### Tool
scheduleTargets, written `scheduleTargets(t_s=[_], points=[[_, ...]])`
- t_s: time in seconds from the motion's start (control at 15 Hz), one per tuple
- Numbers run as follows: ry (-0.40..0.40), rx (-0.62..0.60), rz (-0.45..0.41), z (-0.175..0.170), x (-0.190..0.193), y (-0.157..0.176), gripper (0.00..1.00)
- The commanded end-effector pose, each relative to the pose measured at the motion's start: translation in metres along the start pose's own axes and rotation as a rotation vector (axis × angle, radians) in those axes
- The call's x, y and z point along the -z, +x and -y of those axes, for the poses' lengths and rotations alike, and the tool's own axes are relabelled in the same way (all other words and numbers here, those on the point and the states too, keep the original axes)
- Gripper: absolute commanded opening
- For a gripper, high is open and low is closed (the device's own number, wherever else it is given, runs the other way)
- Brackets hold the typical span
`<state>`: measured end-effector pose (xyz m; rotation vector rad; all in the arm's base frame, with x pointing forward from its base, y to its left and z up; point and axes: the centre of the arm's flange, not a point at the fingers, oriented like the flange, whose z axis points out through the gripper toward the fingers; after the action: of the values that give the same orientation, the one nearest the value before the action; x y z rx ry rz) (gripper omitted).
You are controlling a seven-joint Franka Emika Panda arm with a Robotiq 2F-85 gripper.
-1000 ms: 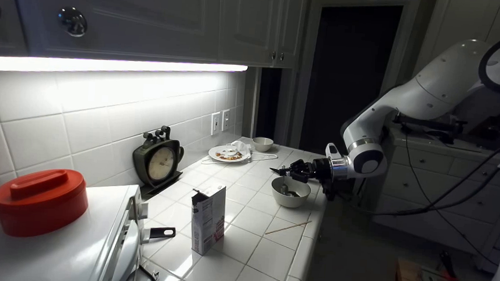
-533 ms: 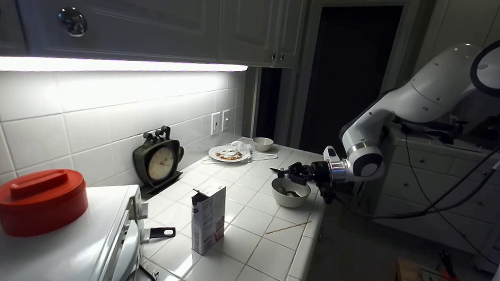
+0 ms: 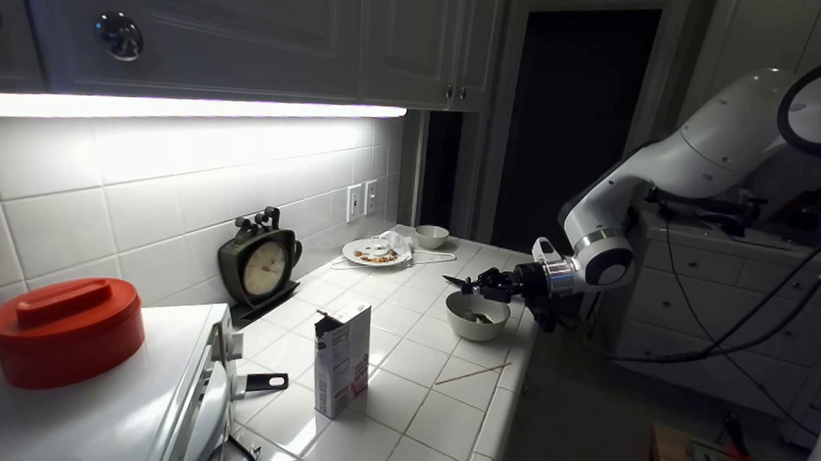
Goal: Use the spoon to stir up the contents in the bowl
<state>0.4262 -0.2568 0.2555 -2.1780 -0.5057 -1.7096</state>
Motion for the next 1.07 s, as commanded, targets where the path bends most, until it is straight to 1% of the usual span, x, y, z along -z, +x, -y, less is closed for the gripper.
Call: scheduleTargets(t_s=[0.0,0.4,0.67,1.0], points=[[-0.019,-0.036,0.059,-0.003,0.009,0.009,0.01],[-0.129,0.02,0.096,-0.012,0.009,0.011,0.01],[-0.159,0.063,0.062,-0.017,0.003,0.005,0.01],[-0.165,0.064,-0.012,-0.018,-0.011,-0.004,0.01]])
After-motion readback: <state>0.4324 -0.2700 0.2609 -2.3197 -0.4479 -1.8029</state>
